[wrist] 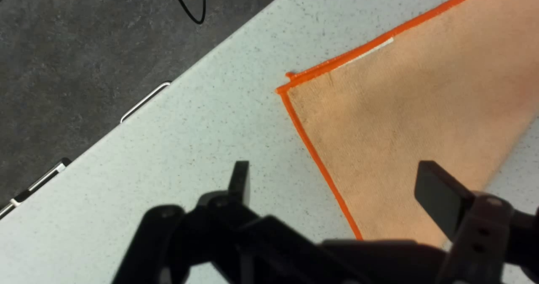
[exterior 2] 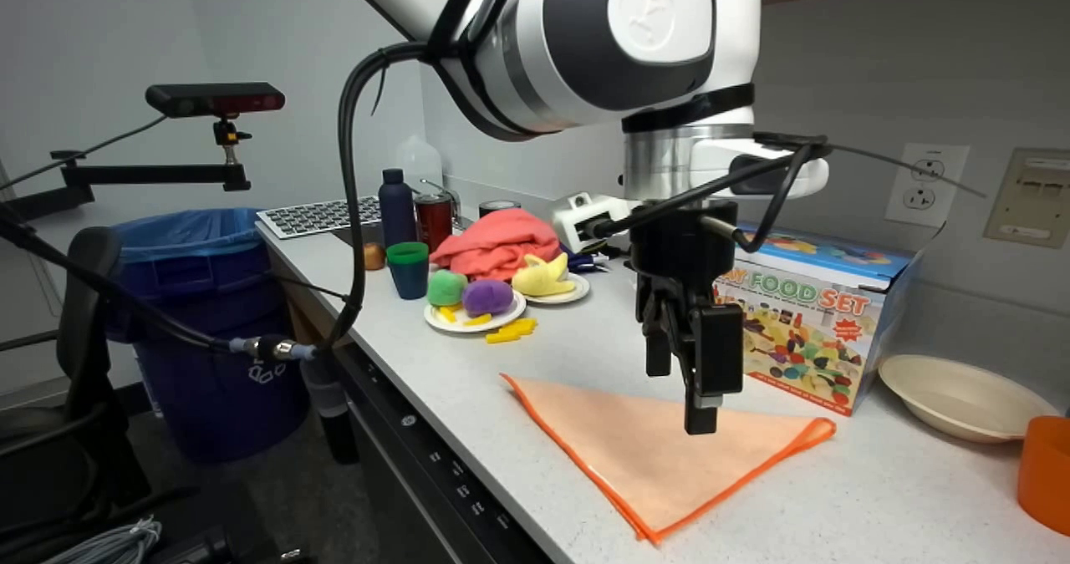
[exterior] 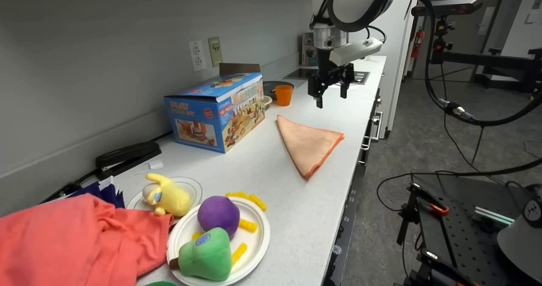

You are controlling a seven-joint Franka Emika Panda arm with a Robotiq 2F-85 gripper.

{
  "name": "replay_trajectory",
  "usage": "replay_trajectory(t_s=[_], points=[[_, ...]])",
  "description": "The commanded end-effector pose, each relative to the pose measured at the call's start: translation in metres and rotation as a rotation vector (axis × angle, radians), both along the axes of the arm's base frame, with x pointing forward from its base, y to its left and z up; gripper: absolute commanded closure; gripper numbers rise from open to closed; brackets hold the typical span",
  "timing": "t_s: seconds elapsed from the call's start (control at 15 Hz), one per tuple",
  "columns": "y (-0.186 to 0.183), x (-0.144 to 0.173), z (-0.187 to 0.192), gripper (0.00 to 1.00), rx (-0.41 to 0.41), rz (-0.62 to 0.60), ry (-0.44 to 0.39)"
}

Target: Unfold the cloth

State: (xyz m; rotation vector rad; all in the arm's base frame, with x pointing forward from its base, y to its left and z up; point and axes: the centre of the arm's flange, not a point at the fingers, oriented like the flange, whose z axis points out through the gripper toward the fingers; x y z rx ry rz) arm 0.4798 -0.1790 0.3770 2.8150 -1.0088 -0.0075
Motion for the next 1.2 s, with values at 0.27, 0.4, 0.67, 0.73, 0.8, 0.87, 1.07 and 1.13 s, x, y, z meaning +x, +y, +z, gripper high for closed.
replay_trajectory(t_s=[0.27, 0.4, 0.67, 0.73, 0.8, 0.87, 1.07, 1.13], points=[[0.0000, 0.0000, 0.0001, 0.00, 0.000, 0.000, 0.000], [0.0000, 0.0000, 0.0001, 0.00, 0.000, 0.000, 0.000], [0.0000, 0.0001, 0.0002, 0.00, 0.000, 0.000, 0.000], [0.0000, 0.0001, 0.0002, 0.00, 0.000, 0.000, 0.000], [0.0000, 0.0001, 0.0002, 0.00, 0.000, 0.000, 0.000], [0.0000, 0.0001, 0.0002, 0.00, 0.000, 0.000, 0.000], [0.0000, 0.0001, 0.0002, 0.00, 0.000, 0.000, 0.000], [0.0002, -0.0031, -0.0066, 0.00, 0.002, -0.002, 0.006]])
